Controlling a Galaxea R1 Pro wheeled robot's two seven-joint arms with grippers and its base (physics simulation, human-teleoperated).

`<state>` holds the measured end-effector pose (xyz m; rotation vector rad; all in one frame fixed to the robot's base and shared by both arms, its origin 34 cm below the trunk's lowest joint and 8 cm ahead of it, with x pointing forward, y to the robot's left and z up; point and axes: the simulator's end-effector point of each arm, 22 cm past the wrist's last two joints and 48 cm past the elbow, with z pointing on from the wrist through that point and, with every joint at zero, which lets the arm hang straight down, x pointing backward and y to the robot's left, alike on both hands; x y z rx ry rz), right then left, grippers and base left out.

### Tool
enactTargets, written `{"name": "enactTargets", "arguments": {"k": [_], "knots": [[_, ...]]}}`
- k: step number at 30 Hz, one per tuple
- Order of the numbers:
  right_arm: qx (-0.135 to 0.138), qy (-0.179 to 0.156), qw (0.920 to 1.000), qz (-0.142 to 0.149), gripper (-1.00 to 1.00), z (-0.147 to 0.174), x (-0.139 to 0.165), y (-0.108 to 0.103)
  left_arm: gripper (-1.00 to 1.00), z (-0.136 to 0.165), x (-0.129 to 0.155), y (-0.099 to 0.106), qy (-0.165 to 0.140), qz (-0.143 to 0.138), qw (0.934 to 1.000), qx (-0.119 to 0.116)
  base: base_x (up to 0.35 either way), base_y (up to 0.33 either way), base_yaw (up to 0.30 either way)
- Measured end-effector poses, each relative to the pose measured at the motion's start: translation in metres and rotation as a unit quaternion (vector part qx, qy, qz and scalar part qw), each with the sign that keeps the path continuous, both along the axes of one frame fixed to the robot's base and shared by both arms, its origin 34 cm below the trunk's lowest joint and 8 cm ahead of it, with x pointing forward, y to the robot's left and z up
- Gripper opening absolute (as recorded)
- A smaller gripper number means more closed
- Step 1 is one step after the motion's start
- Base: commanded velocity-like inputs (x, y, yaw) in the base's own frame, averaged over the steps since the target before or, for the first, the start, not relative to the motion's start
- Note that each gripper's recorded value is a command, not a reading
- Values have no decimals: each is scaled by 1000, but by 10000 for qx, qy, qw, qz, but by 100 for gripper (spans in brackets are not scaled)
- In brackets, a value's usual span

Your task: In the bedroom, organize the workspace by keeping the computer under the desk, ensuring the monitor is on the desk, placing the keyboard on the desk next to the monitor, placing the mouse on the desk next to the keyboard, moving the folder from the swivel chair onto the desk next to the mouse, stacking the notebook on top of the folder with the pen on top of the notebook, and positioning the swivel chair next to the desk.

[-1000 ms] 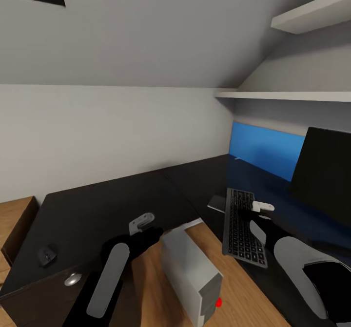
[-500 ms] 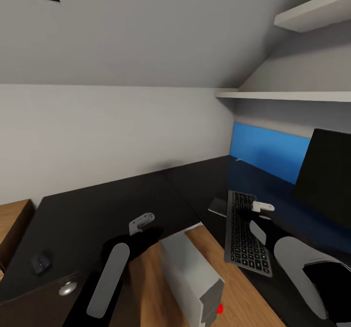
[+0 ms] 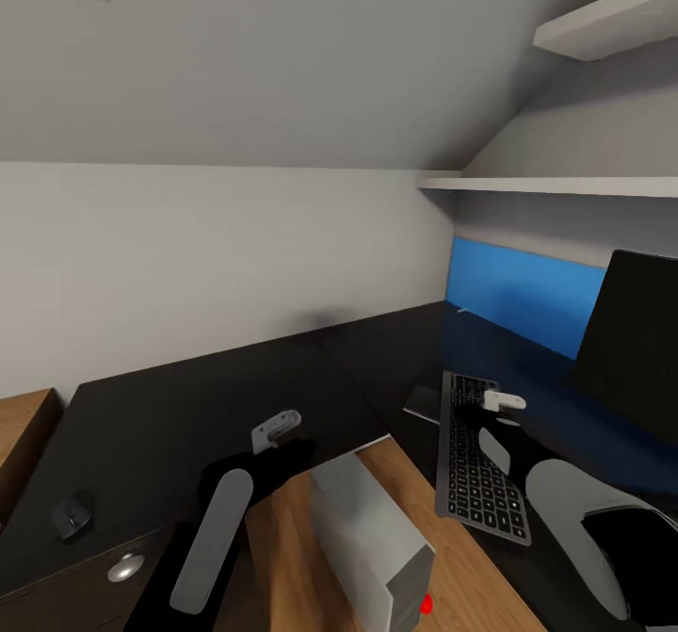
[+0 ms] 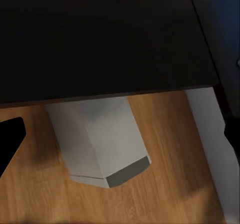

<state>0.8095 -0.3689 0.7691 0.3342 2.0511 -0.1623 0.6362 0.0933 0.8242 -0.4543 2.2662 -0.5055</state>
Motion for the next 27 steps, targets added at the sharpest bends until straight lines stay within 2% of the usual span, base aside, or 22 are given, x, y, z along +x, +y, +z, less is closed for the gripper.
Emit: {"name": "enactTargets", "arguments": {"k": [6, 10, 27], "knots": [[-80, -138, 9997, 204, 100, 13, 12, 23, 100, 1, 0, -1, -8, -14, 10000, -3, 0, 0, 0], [-107, -129, 9994, 295, 100, 7, 11, 37, 100, 1, 0, -1, -17, -21, 10000, -4, 0, 0, 0], [-138, -116, 9995, 253, 100, 4, 8, 34, 100, 2, -1, -3, -24, -46, 10000, 3, 0, 0, 0]]}}
